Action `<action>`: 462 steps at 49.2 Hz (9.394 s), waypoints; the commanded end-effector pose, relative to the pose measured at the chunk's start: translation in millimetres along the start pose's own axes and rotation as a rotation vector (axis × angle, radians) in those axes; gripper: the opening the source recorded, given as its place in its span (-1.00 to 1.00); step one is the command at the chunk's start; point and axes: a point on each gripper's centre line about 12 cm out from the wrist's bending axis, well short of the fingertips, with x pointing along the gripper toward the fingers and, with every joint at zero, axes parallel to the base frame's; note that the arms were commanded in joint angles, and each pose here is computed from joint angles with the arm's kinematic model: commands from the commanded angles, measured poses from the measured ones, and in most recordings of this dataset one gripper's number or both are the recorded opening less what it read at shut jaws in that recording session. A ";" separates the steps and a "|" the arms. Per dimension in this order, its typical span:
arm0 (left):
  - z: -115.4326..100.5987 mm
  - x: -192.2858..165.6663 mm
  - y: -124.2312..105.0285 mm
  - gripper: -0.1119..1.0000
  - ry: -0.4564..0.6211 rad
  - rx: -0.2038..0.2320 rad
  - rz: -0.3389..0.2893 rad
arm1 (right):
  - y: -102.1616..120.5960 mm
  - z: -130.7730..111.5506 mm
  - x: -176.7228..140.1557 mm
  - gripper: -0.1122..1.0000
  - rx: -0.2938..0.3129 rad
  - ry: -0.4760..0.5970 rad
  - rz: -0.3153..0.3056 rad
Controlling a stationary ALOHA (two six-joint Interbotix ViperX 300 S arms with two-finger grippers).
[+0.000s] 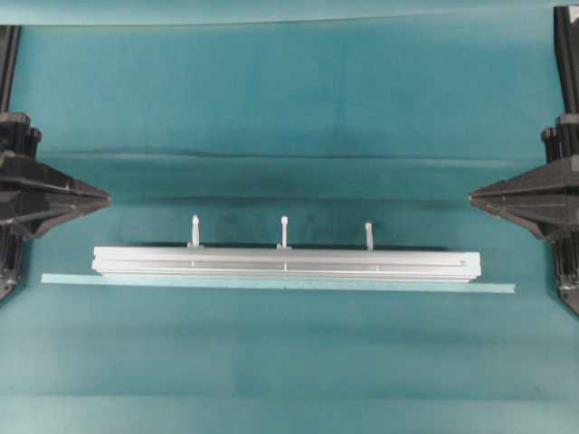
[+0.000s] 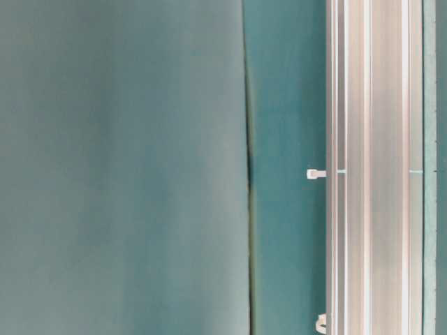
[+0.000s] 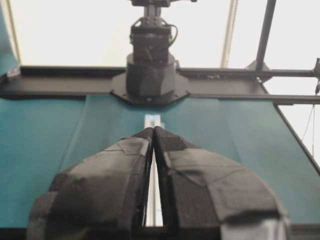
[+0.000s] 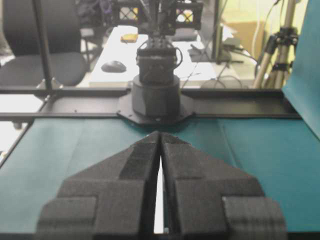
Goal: Lift the large metal rail with both hands.
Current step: 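Move both open grippers down over the two ends of the silver rail, then lower both grippers and close them around the rail ends, then raise the rail upward off the table with both grippers, then hold the rail raised above the table with both grippers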
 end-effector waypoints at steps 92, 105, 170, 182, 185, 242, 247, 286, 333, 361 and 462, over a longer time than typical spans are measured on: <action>-65.5 89.4 -1.3 0.30 1.167 -0.008 0.017 | -9.5 -97.9 92.1 -0.53 0.184 1.368 -0.116; -80.3 92.8 -2.2 0.88 1.211 -0.011 0.018 | -7.6 -105.5 94.1 0.70 0.179 1.339 -0.109; -176.7 76.4 1.2 0.90 1.325 -0.019 0.028 | 8.5 -186.6 76.2 0.94 -0.011 1.456 -0.001; -191.1 74.2 5.1 0.90 1.330 -0.027 0.040 | 7.8 -198.3 68.4 0.94 -0.008 1.453 -0.004; -193.2 74.6 5.1 0.90 1.331 -0.028 0.040 | 7.4 -199.5 69.1 0.94 -0.006 1.449 -0.005; -195.4 83.5 3.2 -0.15 1.264 -0.022 0.030 | 5.6 -203.9 78.2 -0.12 0.027 1.419 -0.017; -194.9 83.6 3.2 -0.15 1.262 -0.022 0.030 | 5.6 -204.4 78.1 -0.12 0.027 1.421 -0.018; -91.1 91.4 3.6 -0.15 1.205 -0.013 0.030 | 2.5 -101.4 99.0 -0.12 0.039 1.384 -0.025; 50.4 88.1 -2.6 -0.15 1.150 -0.012 0.020 | 13.2 50.9 103.6 -0.12 0.121 1.432 -0.012; 84.4 98.8 -1.2 -0.15 1.230 -0.012 0.027 | 11.9 83.2 99.6 -0.12 0.138 1.415 -0.022; 92.1 109.2 3.7 -0.15 1.199 -0.020 0.041 | 8.0 73.1 90.7 -0.12 0.167 1.446 -0.039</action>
